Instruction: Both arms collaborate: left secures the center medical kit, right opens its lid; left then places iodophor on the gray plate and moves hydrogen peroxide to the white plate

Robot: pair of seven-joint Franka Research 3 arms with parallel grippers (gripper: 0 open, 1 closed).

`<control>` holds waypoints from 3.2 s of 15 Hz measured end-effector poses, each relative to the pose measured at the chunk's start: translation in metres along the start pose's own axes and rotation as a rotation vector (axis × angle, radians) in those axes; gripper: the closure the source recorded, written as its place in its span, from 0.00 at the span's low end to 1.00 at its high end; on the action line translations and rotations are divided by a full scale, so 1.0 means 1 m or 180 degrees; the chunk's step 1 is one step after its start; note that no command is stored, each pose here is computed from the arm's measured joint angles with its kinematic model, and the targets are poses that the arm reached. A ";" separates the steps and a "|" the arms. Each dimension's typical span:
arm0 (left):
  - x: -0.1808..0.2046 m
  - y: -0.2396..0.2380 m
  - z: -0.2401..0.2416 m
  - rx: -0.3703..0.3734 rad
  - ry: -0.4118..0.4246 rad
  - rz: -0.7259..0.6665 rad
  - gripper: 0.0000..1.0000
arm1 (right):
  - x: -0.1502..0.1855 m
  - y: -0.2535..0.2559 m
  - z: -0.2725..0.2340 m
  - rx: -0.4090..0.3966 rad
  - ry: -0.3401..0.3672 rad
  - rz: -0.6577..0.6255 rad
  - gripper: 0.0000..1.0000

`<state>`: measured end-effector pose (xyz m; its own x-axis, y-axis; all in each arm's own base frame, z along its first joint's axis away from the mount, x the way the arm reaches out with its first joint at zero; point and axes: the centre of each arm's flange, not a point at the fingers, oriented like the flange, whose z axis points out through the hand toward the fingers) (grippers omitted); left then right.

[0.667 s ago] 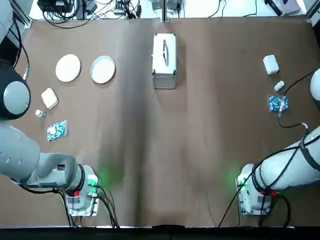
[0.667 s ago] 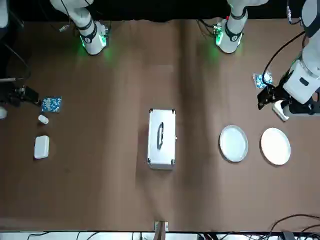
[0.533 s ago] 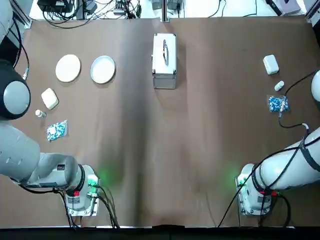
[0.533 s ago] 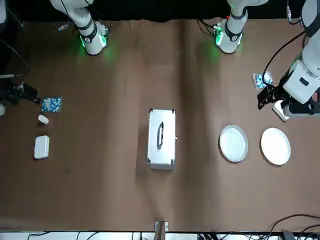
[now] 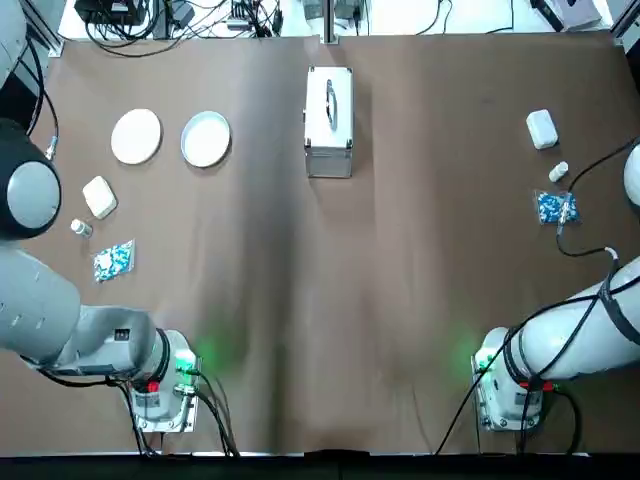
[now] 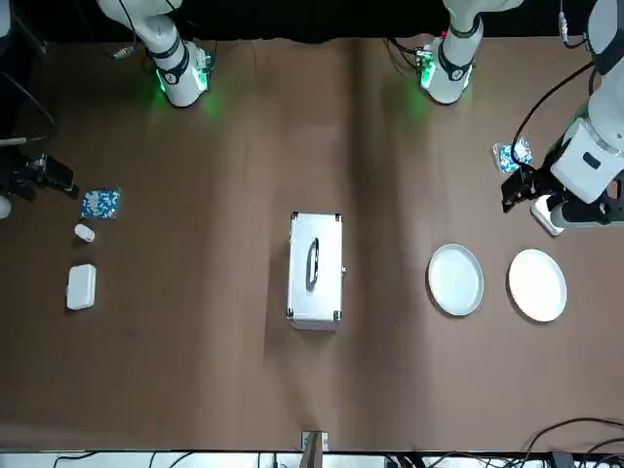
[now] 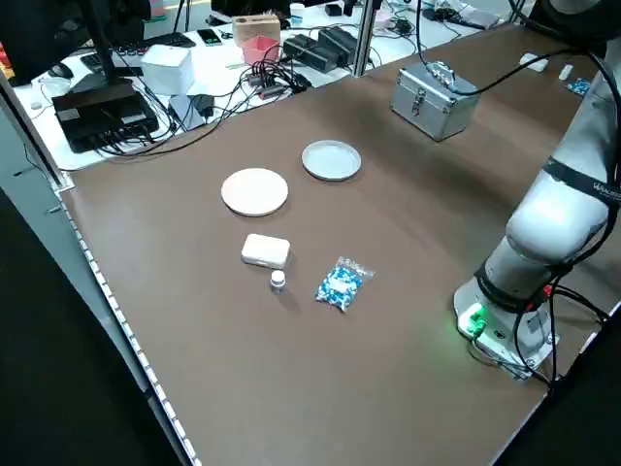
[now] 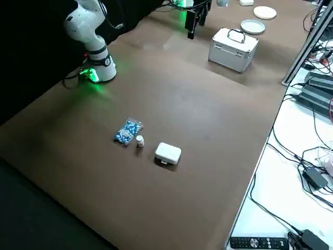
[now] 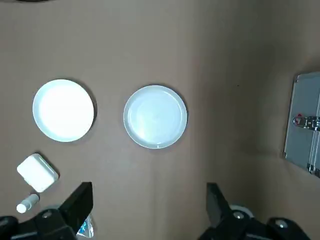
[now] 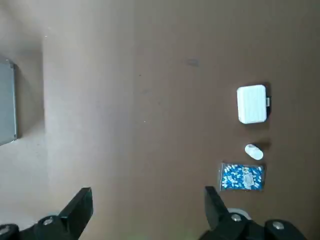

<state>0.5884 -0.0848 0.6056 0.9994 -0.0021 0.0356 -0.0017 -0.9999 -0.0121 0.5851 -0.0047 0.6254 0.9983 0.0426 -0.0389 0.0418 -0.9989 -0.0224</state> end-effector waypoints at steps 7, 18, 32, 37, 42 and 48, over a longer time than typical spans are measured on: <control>0.007 -0.003 0.024 0.0008 -0.0155 0.0005 0.00 | 0.017 -0.051 0.020 0.0038 0.0024 -0.0258 0.01; 0.031 0.010 0.126 -0.0327 -0.0779 -0.0021 0.00 | 0.038 -0.125 0.051 0.0685 0.0064 -0.0364 0.01; 0.039 0.036 0.193 -0.0990 -0.1234 -0.0131 0.00 | 0.031 -0.228 0.085 0.0645 -0.0105 -0.0318 0.07; 0.041 0.040 0.203 -0.1055 -0.1289 -0.0146 0.00 | 0.026 -0.267 0.081 0.0686 0.0058 -0.0114 0.14; 0.043 0.047 0.209 -0.1056 -0.1319 -0.0129 0.00 | 0.024 -0.277 0.080 0.0723 0.0087 -0.0059 0.14; 0.044 0.058 0.211 -0.1058 -0.1347 -0.0177 0.00 | 0.021 -0.309 0.084 0.0906 0.0164 -0.0029 0.14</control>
<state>0.6402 -0.1402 0.3951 0.9251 -0.0128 -0.3794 0.1089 -0.9485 0.2975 0.5898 0.3069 0.5478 0.9990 0.0431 0.0133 0.0451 -0.9521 -0.3024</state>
